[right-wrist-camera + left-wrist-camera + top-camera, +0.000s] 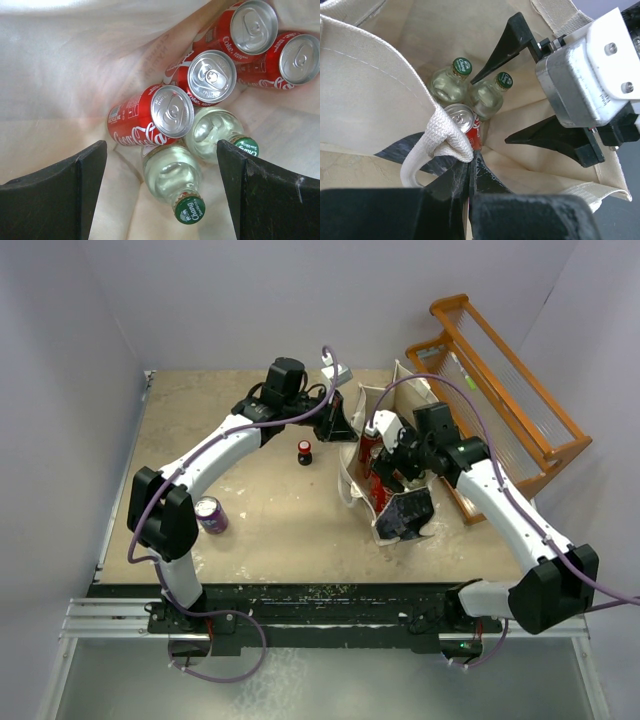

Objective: Place the beverage into the canvas bag
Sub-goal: Place the drink in the canvas bag.

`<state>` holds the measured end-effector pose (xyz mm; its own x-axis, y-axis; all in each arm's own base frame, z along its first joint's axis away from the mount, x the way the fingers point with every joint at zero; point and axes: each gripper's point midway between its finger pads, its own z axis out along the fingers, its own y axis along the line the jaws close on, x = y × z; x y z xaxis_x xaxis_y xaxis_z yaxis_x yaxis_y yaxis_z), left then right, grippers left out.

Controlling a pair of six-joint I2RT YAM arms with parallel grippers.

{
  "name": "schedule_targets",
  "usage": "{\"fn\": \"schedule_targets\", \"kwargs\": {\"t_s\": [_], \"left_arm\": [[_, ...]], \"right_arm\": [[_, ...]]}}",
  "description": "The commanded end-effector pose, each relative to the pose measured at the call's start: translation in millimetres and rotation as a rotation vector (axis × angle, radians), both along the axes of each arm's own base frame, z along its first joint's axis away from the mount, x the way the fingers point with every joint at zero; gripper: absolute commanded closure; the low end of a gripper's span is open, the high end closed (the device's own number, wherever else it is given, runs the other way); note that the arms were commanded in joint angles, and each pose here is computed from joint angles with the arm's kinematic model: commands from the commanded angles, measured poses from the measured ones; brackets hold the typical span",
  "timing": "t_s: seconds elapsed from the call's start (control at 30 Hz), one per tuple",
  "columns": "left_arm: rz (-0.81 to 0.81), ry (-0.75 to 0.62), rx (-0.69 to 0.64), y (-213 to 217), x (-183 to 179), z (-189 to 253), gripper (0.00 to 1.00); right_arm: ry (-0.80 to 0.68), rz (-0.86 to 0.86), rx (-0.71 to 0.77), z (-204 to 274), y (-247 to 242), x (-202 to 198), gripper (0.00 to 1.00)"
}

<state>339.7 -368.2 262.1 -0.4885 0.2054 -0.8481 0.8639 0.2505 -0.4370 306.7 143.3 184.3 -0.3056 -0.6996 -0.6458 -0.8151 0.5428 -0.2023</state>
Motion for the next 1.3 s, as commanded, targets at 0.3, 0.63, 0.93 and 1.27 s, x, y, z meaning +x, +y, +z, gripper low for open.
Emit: {"fn": "schedule_targets", "kwargs": {"t_s": [0.3, 0.63, 0.93, 1.27], "left_arm": [[-0.010, -0.136, -0.054, -1.7, 8.9, 35.8, 1.00], [-0.017, -0.138, -0.045, 0.0, 6.1, 33.1, 1.00], [-0.014, -0.141, -0.039, 0.8, 7.2, 32.5, 1.00], [0.052, -0.107, -0.081, 11.5, 27.5, 45.0, 1.00]], "right_arm": [[-0.235, -0.170, 0.164, 79.9, 4.2, 43.6, 0.14], [-0.066, -0.136, 0.128, 29.6, 21.3, 61.0, 0.49], [0.031, -0.089, 0.050, -13.5, 19.6, 56.7, 0.64], [0.129, -0.024, -0.023, -40.7, 4.4, 15.9, 0.73]]}}
